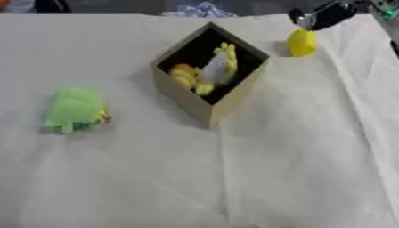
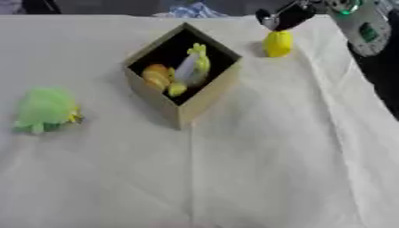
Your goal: Pick up objects on the table and place them in the box.
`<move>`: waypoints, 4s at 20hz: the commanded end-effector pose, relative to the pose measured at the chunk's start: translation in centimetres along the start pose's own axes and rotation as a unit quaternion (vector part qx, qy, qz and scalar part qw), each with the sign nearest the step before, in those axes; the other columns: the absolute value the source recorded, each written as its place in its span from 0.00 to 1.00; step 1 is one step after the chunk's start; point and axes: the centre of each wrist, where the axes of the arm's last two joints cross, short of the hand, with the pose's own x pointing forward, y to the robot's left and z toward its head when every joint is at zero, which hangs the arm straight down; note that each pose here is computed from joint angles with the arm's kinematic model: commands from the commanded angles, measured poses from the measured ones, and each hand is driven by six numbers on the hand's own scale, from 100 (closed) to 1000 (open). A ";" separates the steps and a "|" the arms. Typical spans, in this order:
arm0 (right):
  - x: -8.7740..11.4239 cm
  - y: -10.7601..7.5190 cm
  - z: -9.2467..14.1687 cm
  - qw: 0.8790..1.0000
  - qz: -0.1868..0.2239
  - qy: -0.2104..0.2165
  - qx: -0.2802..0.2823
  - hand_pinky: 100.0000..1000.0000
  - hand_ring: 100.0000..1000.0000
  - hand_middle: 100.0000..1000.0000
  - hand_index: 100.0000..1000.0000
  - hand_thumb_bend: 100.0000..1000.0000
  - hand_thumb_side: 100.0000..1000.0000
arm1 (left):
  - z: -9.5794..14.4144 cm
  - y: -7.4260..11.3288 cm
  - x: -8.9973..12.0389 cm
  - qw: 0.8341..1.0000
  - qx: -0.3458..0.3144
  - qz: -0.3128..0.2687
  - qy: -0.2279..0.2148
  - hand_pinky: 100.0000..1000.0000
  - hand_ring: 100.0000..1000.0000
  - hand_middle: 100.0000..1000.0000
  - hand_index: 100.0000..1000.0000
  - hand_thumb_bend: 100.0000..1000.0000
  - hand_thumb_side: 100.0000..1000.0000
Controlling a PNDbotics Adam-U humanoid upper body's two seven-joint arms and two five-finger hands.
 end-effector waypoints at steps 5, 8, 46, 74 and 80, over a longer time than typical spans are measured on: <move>-3.4 0.0 2.5 0.997 0.053 0.045 0.039 0.89 0.93 0.79 0.90 0.24 0.15 | -1.0 0.6 0.8 1.000 -0.004 -0.009 -0.021 0.76 0.68 0.64 0.79 0.22 0.53; -4.0 0.6 2.2 0.996 0.054 0.050 0.048 0.90 0.94 0.81 0.91 0.25 0.15 | -1.1 0.5 0.9 1.000 -0.007 -0.009 -0.023 0.76 0.68 0.64 0.79 0.22 0.52; -6.8 5.9 -2.4 0.982 0.027 0.183 0.040 0.89 0.97 0.85 0.92 0.34 0.19 | -1.4 0.0 1.2 1.000 -0.006 0.005 -0.028 0.76 0.68 0.63 0.79 0.21 0.53; -0.4 -3.6 -0.9 0.990 0.021 0.036 -0.137 0.84 0.75 0.53 0.72 0.00 0.01 | -1.3 0.2 1.0 1.000 -0.005 -0.004 -0.028 0.76 0.68 0.63 0.79 0.22 0.53; 8.8 -8.3 1.9 0.985 0.036 -0.106 -0.131 0.84 0.76 0.55 0.73 0.00 0.04 | -1.4 0.0 1.2 0.999 -0.010 0.000 -0.033 0.76 0.68 0.63 0.79 0.22 0.52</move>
